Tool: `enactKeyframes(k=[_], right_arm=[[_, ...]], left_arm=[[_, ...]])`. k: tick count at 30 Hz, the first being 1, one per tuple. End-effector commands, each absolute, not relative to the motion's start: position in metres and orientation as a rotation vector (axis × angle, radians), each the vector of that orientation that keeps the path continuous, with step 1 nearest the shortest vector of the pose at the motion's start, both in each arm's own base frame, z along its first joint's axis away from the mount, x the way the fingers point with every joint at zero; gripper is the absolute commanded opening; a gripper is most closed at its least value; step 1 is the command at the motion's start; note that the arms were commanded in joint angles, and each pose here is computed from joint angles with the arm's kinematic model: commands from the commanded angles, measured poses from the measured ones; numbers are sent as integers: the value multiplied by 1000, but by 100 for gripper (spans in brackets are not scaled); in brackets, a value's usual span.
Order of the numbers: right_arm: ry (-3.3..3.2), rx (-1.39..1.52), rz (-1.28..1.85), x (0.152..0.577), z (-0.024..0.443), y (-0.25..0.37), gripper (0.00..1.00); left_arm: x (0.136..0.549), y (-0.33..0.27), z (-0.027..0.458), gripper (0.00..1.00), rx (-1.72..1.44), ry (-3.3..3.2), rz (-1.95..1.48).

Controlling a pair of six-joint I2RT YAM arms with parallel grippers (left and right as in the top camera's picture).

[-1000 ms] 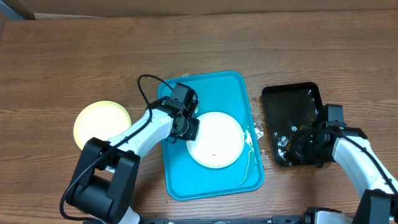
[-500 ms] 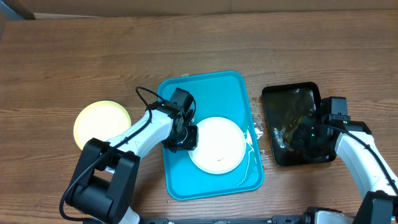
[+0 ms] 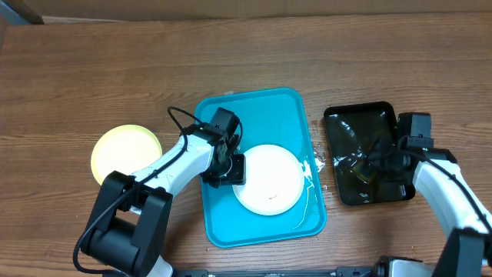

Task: Clean dirty plates on tray and stack at the side
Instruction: 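Dip the sponge in the water with the right gripper, then scrub the small white plate with the sponge in the right gripper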

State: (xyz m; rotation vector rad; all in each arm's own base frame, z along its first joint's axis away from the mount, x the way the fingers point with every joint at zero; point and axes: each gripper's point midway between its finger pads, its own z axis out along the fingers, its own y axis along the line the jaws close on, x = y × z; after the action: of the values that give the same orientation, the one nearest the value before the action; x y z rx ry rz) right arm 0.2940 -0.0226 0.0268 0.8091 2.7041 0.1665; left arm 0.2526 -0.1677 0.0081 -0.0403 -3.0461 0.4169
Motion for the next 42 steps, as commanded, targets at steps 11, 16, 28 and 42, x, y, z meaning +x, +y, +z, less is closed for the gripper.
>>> enactKeyframes(k=[11, 16, 28, 42], right_arm=[[2833, 858, 150, 286, 12, -20, 4], [2798, 747, 180, 298, 65, -16, 4], [2732, 279, 565, 284, 130, 71, 4], [2721, -4, 761, 271, 133, 195, 4]], left_arm=[[273, -161, 18, 48, -228, -3131, 345], [287, -167, 20, 45, -316, -3186, 384], [287, -148, -4, 4, -296, -3207, 206], [265, -154, 1, 27, 195, -3081, 276]])
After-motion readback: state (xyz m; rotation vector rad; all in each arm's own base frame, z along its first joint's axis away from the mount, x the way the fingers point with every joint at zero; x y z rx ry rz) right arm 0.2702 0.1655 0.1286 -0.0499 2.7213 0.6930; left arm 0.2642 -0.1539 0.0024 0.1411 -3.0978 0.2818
